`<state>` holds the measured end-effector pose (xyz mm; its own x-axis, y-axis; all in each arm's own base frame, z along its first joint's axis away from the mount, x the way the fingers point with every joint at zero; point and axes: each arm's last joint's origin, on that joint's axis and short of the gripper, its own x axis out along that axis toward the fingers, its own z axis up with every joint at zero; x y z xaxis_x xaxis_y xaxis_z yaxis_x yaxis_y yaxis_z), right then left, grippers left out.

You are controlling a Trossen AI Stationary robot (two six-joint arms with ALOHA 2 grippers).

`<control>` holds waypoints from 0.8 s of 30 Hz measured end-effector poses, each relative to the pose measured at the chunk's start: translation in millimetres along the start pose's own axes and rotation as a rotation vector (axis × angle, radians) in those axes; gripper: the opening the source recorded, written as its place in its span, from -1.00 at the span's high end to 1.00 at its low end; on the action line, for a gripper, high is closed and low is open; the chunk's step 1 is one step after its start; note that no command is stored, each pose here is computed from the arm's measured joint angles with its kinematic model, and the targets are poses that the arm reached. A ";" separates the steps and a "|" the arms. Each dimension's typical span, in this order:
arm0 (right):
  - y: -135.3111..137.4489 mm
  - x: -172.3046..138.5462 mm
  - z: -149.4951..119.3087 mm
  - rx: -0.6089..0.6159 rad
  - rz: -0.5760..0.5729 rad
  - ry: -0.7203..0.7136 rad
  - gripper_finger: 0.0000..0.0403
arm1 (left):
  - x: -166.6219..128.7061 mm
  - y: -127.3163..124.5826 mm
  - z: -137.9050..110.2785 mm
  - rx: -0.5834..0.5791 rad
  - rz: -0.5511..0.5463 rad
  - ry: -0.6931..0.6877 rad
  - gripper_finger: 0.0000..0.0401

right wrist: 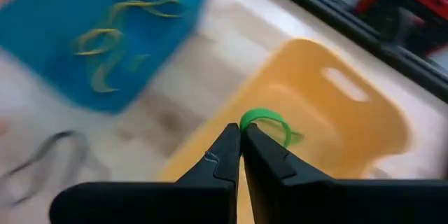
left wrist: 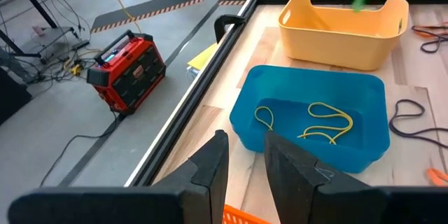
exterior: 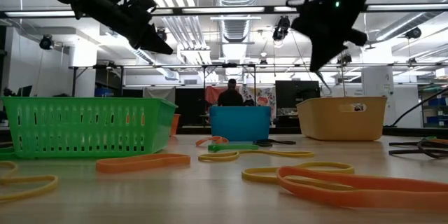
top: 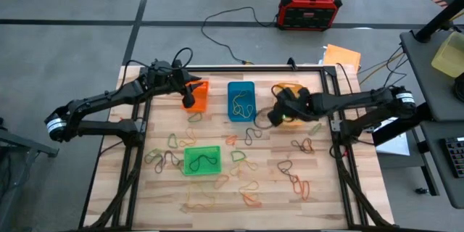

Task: Sort rubber bands into baskets
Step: Put the green rubberband into the yellow bin

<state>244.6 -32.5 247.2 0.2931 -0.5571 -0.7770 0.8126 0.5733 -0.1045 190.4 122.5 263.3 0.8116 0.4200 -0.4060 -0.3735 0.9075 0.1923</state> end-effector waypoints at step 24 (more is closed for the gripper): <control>-38.2 32.6 6.1 0.160 -0.184 0.042 0.59 | 0.0 -0.3 -1.2 -0.069 -0.003 0.012 0.61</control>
<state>226.2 -76.2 229.7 0.1147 -0.6161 -0.7792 0.9210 0.3600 -0.1491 190.0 122.2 262.2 0.8075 0.4173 -0.4170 -0.4015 0.9066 0.1296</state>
